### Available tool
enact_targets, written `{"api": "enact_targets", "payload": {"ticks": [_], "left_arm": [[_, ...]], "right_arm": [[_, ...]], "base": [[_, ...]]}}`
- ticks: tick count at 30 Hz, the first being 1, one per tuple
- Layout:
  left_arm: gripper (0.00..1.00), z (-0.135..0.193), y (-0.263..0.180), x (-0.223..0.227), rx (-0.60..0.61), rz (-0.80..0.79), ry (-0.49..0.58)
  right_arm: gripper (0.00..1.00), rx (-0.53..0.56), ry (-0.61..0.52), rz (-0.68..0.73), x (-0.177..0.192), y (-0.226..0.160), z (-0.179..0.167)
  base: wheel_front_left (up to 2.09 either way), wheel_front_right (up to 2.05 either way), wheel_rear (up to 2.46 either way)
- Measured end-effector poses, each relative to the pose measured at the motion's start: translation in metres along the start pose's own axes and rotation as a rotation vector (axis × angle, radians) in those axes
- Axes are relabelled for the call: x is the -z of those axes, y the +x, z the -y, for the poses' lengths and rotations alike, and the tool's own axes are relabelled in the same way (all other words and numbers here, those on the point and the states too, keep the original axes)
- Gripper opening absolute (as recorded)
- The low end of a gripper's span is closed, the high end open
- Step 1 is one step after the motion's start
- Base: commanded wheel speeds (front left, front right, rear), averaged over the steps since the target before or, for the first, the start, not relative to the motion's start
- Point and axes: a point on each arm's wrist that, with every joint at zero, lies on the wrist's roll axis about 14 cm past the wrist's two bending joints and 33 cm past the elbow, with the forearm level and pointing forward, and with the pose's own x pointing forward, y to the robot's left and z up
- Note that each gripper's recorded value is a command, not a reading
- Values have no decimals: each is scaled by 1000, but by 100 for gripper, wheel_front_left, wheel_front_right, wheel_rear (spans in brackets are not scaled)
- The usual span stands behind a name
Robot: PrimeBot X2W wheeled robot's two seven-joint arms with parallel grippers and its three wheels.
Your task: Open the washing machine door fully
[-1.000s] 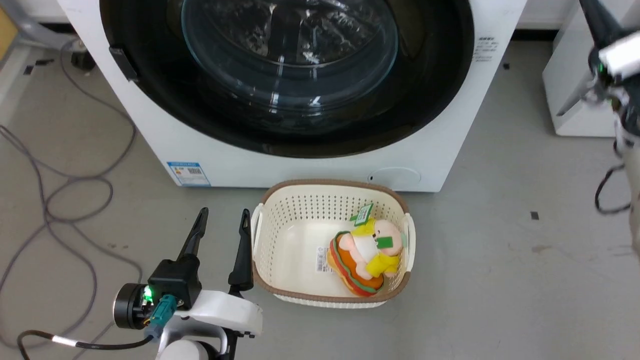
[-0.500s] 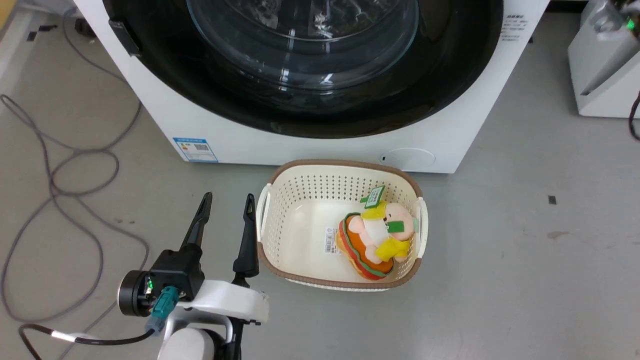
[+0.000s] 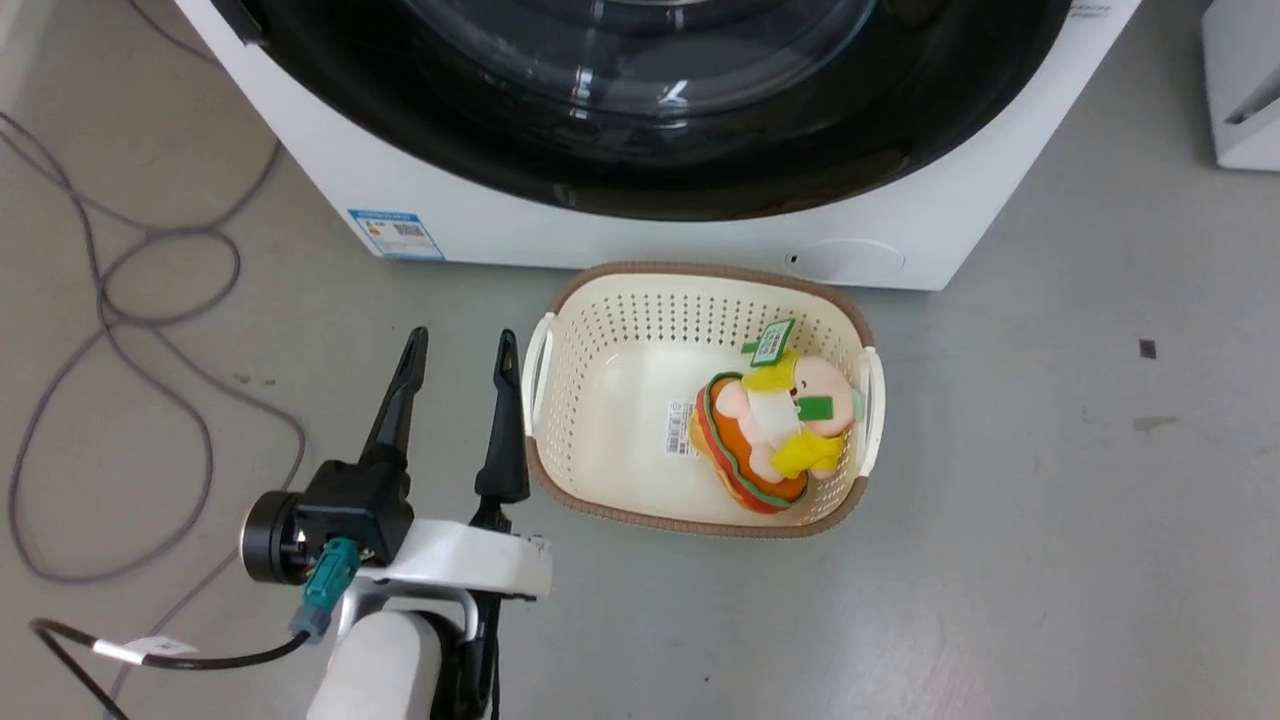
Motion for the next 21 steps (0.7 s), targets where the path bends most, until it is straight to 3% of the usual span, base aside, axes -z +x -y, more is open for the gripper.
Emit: {"api": "enact_targets", "payload": {"ticks": [10,21], "left_arm": [[100,-4,8,6,-17,-2,-11],[100,-4,8,12,-21,-17,-16]], "right_arm": [[0,4,-1,-108,16,20,-3],[0,14,-15,-124,24,29,2]], "base": [[0,0,0],[0,0,0]]}}
